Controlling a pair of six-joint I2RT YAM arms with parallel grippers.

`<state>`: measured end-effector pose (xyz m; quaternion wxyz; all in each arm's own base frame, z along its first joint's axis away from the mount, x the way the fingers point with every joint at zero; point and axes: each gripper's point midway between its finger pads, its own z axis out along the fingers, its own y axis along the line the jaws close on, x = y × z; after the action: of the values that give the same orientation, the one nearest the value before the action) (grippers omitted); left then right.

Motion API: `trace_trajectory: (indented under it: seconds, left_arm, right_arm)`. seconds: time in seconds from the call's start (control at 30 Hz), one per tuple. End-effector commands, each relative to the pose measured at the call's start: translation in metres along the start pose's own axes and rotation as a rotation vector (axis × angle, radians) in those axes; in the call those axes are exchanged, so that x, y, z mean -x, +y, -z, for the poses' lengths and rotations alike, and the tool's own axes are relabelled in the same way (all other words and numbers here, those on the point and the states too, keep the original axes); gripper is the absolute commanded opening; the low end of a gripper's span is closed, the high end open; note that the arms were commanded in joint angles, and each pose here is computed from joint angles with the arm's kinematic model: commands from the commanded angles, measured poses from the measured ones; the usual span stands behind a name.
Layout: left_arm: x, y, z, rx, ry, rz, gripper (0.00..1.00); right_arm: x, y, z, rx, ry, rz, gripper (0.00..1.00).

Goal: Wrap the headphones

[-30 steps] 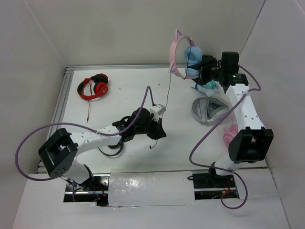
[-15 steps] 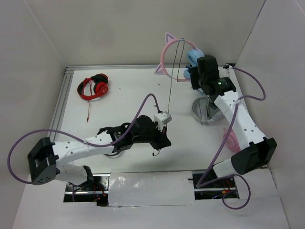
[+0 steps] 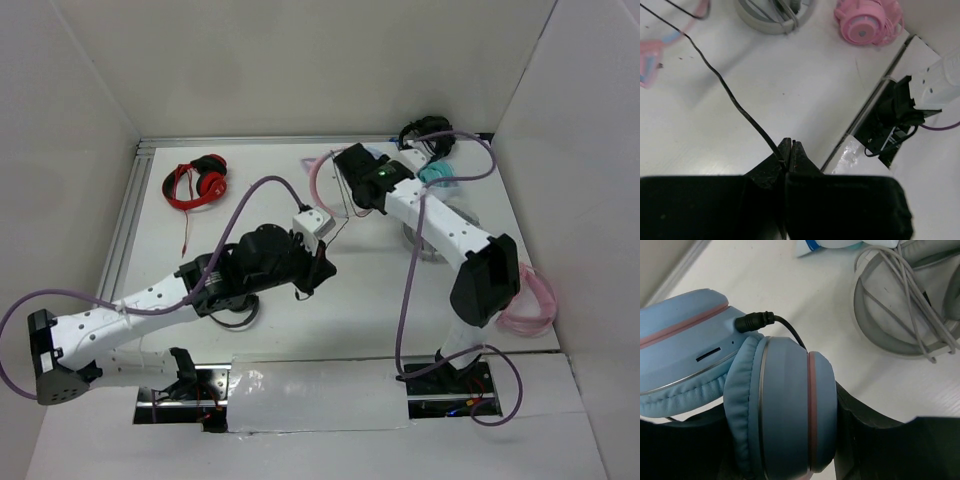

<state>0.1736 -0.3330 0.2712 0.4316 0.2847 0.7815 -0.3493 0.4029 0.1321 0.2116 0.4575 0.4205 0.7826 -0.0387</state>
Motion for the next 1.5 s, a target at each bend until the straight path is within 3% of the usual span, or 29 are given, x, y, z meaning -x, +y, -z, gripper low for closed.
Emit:
trace_trajectory:
  seconds: [0.0,0.17,0.27,0.43,0.63,0.9,1.0,1.17,1.27,1.4,1.47]
  left_arm:
    - [0.041,0.001,0.018,0.048,-0.08,-0.068,0.0]
    - [0.072,0.042,0.022,0.149,-0.116,-0.102,0.0]
    - [0.091,0.075,0.022,0.187,-0.155,-0.122,0.0]
    - [0.105,0.12,0.021,0.192,-0.159,-0.156,0.0]
    - [0.106,0.143,0.02,0.095,-0.176,-0.198,0.0]
    - [0.083,0.196,0.02,0.103,-0.15,-0.062,0.0]
    - [0.072,0.197,0.015,0.051,-0.136,-0.034,0.0]
    - [0.048,0.164,0.005,-0.178,-0.114,-0.04,0.01]
    - [0.039,0.151,-0.003,-0.253,-0.113,-0.047,0.09]
    - [0.027,0.137,-0.012,-0.326,-0.09,-0.04,0.31]
    - [0.02,0.13,-0.016,-0.363,-0.075,-0.036,0.35]
  right_arm:
    - [0.043,0.01,0.012,-0.008,-0.237,0.087,0.0]
    - [0.02,0.012,0.033,0.097,-0.299,0.341,0.0]
    - [-0.001,0.009,0.038,0.253,-0.176,0.385,0.0]
    - [-0.027,0.018,0.082,0.697,0.012,0.516,0.0]
    - [-0.051,0.007,0.112,0.909,0.221,0.626,0.0]
    - [-0.029,0.015,0.151,1.14,0.408,0.501,0.0]
    - [-0.02,0.016,0.167,1.202,0.433,0.481,0.0]
    - [-0.012,0.022,0.186,1.257,0.468,0.395,0.0]
    - [-0.007,0.03,0.196,1.291,0.506,0.335,0.0]
    - [0.006,0.04,0.205,1.304,0.51,0.26,0.0]
    - [0.016,0.043,0.205,1.279,0.47,0.224,0.0]
